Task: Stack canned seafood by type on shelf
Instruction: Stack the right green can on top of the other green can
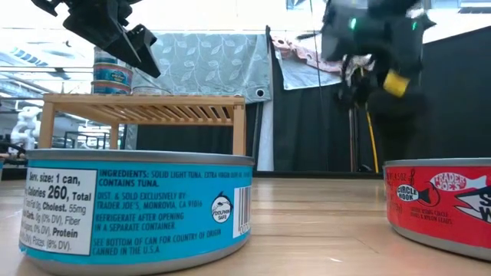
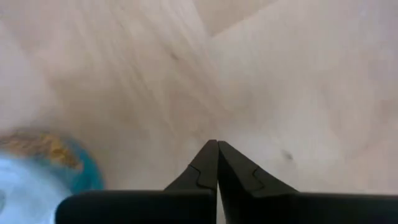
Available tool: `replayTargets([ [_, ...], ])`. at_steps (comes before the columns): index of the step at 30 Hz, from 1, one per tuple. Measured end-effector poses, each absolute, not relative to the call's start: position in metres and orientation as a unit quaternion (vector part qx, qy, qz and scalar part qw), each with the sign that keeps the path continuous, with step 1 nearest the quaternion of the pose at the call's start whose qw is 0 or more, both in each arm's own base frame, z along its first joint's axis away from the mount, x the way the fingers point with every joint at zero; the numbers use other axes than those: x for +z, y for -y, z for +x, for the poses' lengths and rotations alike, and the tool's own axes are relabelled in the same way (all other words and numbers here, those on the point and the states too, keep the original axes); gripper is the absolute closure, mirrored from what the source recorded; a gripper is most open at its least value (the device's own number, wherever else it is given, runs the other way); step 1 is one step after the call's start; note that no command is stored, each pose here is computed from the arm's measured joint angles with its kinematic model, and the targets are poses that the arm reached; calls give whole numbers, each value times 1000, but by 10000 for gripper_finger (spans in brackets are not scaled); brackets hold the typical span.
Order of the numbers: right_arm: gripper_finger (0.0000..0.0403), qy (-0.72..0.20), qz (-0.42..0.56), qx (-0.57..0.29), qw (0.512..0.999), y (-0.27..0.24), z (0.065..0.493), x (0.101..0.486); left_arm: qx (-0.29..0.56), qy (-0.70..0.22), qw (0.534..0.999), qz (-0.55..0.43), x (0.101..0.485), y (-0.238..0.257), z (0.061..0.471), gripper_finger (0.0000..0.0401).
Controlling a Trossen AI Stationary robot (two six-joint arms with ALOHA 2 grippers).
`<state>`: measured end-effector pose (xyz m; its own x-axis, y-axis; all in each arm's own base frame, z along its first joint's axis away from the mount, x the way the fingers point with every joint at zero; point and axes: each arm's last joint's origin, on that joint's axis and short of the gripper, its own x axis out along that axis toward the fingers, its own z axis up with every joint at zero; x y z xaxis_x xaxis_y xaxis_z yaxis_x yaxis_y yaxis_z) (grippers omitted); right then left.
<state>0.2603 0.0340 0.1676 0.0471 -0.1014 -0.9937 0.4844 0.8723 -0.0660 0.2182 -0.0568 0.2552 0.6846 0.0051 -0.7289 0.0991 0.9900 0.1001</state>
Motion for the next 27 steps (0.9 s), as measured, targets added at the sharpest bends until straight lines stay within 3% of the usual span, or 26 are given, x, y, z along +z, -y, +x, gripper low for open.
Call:
replayTargets([
  [9, 403, -701, 149, -225, 660, -51, 235, 186, -27, -400, 914, 64, 255, 57, 218, 128],
  [27, 403, -714, 147, -226, 646, -56, 223, 169, -26, -400, 914, 64, 255, 57, 218, 128],
])
